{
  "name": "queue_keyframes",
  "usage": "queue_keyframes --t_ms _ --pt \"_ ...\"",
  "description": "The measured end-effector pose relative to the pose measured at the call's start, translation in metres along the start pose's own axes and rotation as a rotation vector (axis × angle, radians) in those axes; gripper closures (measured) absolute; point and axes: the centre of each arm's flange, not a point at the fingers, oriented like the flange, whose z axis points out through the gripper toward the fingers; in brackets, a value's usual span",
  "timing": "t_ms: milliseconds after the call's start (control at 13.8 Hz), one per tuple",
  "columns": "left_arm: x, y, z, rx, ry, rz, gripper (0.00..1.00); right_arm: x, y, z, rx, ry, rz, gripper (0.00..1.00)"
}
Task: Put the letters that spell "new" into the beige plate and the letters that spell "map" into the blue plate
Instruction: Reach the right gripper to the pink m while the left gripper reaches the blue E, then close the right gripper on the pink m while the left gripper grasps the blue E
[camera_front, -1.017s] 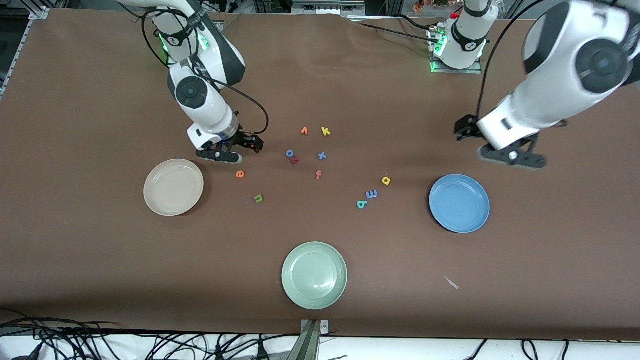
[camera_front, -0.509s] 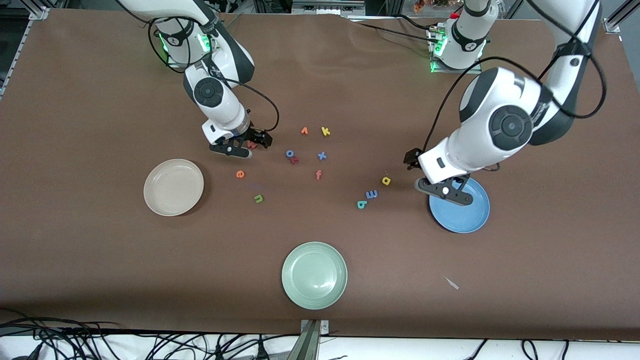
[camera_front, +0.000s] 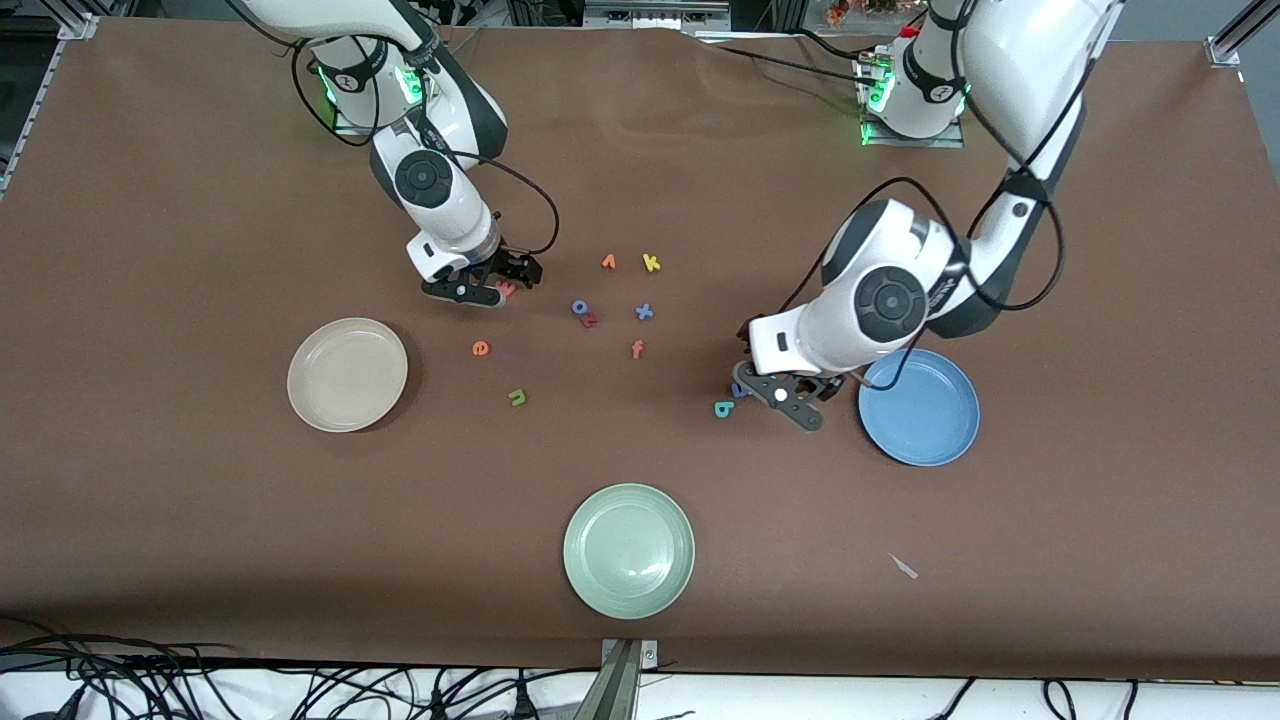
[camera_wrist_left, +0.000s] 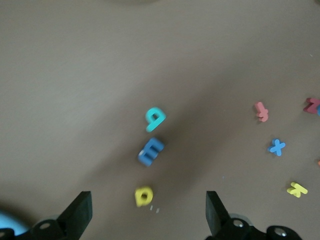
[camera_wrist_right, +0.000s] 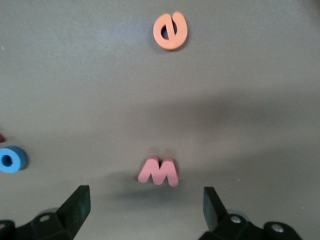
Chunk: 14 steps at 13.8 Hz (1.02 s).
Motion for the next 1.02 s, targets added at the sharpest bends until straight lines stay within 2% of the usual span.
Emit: queue_keyframes --t_ms 291,581,799,872,945,1017 --pt "0.011 0.024 0.056 0.123 -0.037 0.268 0.01 0.002 0.003 0.014 -0.005 0.009 -0.021 0.00" --pt "0.015 0.031 0.093 0.116 -0.034 0.505 0.03 0.006 0.009 0.030 -0.002 0.016 -0.029 0.00" --pt "0.011 0.021 0.108 0.107 -0.051 0.570 0.04 0.004 0.007 0.032 -0.015 0.026 -0.033 0.03" --pt "0.011 0.018 0.111 0.107 -0.055 0.590 0.09 0.002 0.003 0.032 -0.020 0.035 -0.034 0.09" --pt "0.010 0.016 0.113 0.107 -0.059 0.601 0.09 -0.001 0.000 0.033 -0.029 0.043 -0.035 0.09" --pt "0.009 0.013 0.116 0.106 -0.064 0.608 0.12 -0.003 -0.003 0.033 -0.036 0.053 -0.039 0.15"
